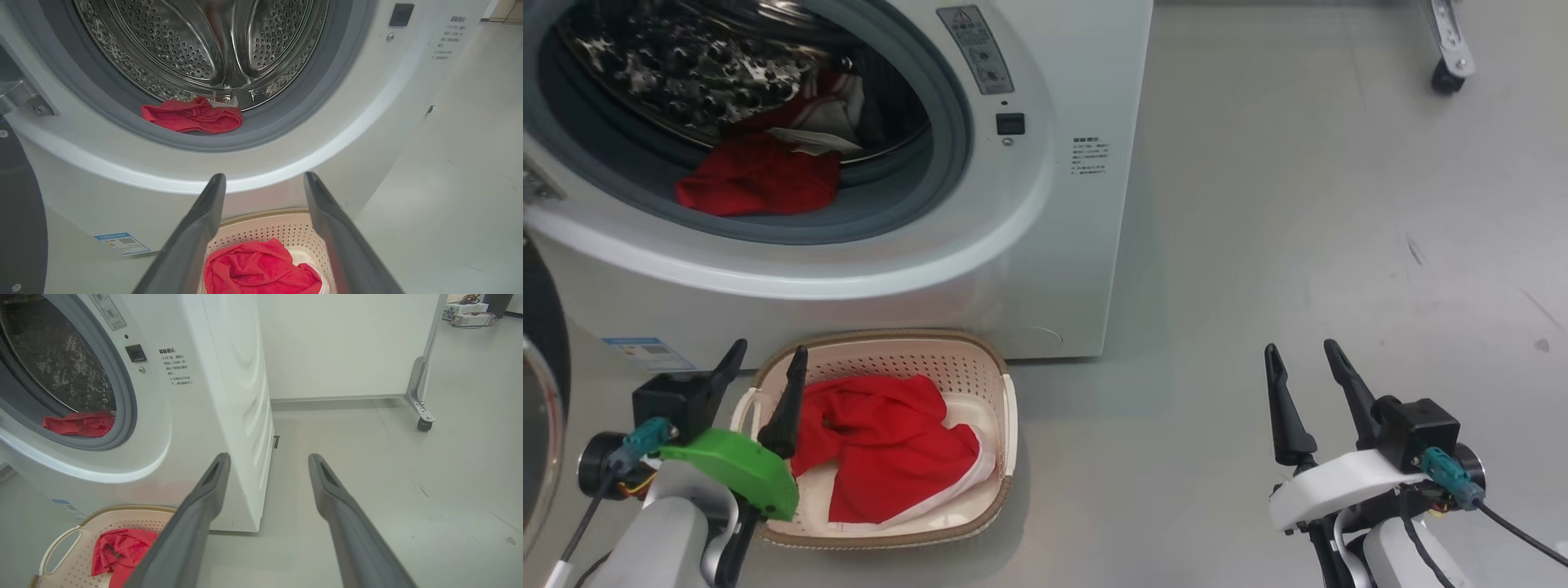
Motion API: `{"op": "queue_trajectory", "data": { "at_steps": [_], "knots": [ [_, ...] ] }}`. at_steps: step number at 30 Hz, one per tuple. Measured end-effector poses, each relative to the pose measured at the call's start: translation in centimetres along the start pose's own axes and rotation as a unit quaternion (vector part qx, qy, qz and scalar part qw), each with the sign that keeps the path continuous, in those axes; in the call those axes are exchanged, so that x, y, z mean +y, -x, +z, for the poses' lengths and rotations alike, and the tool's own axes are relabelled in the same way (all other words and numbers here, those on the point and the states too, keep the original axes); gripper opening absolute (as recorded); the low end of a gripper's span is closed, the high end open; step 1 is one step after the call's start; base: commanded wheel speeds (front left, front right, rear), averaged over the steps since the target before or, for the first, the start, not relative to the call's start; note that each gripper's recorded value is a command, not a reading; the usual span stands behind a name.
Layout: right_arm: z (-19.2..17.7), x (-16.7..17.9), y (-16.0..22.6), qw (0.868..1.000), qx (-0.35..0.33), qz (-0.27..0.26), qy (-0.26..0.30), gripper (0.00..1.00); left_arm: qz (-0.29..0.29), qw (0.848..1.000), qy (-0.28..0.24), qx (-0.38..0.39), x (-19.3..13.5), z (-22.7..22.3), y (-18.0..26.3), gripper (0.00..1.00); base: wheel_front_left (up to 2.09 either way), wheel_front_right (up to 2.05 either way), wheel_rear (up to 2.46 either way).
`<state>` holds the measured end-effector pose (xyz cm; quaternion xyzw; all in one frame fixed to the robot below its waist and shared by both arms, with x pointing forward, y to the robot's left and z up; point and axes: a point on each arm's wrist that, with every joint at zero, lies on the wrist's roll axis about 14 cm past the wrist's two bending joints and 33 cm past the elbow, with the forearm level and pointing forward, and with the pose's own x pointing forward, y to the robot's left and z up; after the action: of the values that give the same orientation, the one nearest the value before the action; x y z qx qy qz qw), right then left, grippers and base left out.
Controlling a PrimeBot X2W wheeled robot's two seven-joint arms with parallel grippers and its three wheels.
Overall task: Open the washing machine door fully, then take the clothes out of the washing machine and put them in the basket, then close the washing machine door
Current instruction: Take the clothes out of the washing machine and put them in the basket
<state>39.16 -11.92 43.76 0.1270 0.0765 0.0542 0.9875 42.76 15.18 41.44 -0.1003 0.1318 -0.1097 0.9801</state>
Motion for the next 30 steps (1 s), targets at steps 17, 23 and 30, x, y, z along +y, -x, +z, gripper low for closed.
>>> {"op": "queue_trajectory", "data": {
  "at_steps": [17, 23, 30],
  "knots": [
    [1.3, 3.4, 3.1, 0.998, -0.021, 0.059, -0.004, 1.0, 0.057, 0.993, 0.012, -0.104, 1.6, 4.1, 8.1, 1.0, 0.0, 0.0, 0.0],
    [1.3, 3.1, 3.6, 0.998, -0.023, 0.055, -0.007, 1.0, 0.049, 0.992, 0.01, -0.119, 0.7, 4.6, 8.6, 1.0, 0.0, 0.0, 0.0],
    [1.5, 2.2, 4.0, 0.999, -0.027, 0.04, -0.011, 1.0, 0.037, 0.992, 0.008, -0.117, -0.6, 4.0, 8.8, 1.0, 0.0, 0.0, 0.0]
  ]
}}
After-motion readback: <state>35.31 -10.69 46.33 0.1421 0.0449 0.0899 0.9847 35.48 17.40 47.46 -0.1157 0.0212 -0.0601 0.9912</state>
